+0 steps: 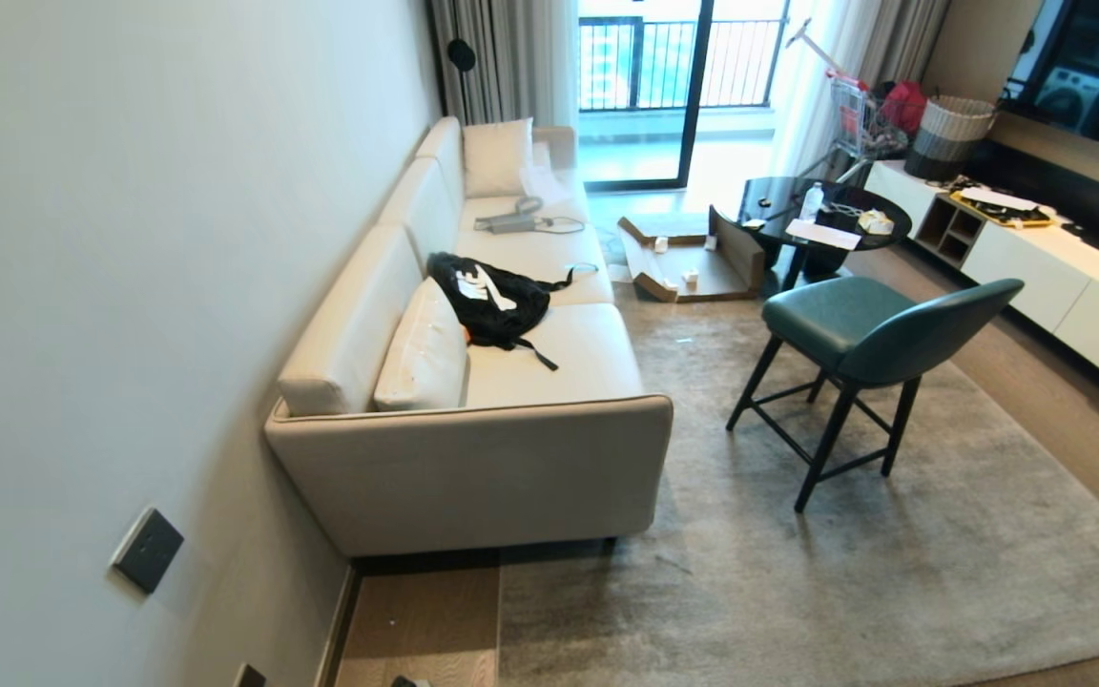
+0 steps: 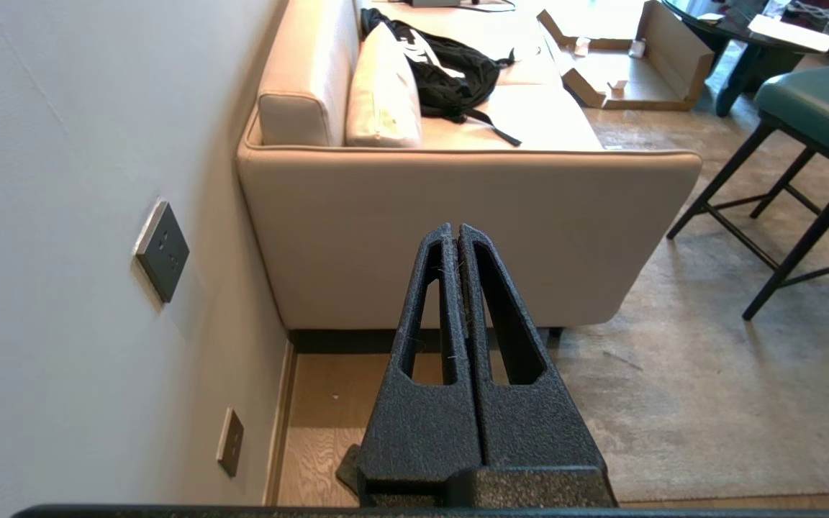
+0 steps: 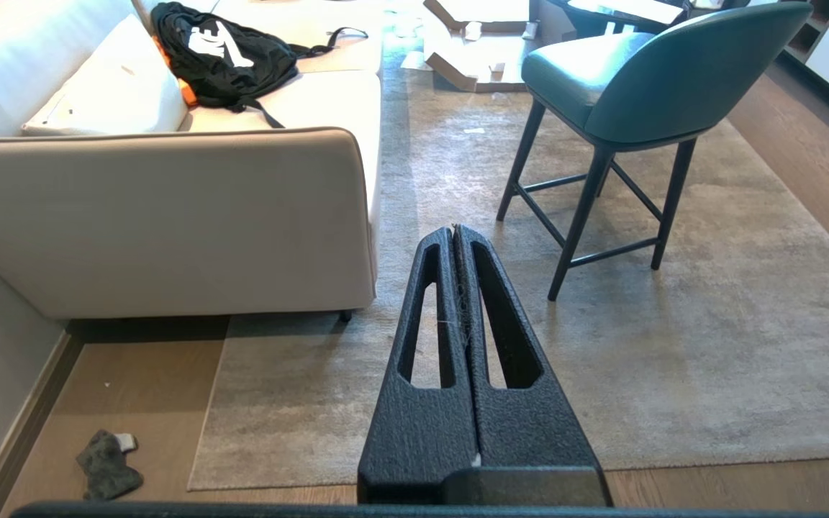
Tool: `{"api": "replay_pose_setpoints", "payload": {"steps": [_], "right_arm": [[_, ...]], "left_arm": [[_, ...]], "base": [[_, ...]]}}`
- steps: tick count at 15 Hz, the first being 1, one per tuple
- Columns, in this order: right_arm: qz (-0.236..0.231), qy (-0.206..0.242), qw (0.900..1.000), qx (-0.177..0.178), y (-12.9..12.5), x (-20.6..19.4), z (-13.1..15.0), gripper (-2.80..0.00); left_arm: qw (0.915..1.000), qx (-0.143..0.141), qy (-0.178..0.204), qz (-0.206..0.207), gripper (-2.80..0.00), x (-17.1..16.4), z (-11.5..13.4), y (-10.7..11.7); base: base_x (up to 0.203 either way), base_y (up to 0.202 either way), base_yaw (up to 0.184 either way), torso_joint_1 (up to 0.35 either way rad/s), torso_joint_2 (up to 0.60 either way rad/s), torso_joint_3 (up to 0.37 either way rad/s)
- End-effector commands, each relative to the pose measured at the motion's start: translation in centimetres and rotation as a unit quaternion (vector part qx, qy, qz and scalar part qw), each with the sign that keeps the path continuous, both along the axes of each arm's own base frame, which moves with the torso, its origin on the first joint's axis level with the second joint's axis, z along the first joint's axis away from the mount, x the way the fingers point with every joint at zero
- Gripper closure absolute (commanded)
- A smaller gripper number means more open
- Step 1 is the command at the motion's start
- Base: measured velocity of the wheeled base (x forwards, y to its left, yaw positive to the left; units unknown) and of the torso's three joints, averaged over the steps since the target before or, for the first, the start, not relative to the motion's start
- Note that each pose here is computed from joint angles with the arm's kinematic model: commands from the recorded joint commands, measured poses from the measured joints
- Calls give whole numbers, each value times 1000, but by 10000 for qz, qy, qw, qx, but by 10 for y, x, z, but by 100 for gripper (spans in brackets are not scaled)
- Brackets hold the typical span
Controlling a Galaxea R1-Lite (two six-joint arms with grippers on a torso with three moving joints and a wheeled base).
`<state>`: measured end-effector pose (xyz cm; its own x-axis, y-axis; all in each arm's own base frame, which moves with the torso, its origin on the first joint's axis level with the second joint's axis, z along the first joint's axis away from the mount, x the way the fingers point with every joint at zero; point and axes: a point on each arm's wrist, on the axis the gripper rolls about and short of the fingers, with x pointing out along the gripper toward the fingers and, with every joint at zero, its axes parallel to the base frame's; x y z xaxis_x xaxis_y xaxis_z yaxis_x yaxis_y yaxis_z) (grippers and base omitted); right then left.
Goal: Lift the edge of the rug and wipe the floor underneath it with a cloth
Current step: Pick up the rag
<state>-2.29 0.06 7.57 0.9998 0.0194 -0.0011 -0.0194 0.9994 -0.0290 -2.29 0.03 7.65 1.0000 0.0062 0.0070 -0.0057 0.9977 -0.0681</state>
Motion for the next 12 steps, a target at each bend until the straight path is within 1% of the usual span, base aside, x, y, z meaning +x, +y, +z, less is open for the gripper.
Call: {"api": "replay_pose_setpoints", "payload": {"steps": [1,12], "right_arm": [[3,10,10000,-1,0,0,0,0],[3,12,10000,-1,0,0,0,0]], "left_arm": [[10000,-5,-3,0,0,0,0,0],[10000,-5,-3,0,0,0,0,0]], "base": [[0,0,0,0,0,0],[0,0,0,0,0,0]]}}
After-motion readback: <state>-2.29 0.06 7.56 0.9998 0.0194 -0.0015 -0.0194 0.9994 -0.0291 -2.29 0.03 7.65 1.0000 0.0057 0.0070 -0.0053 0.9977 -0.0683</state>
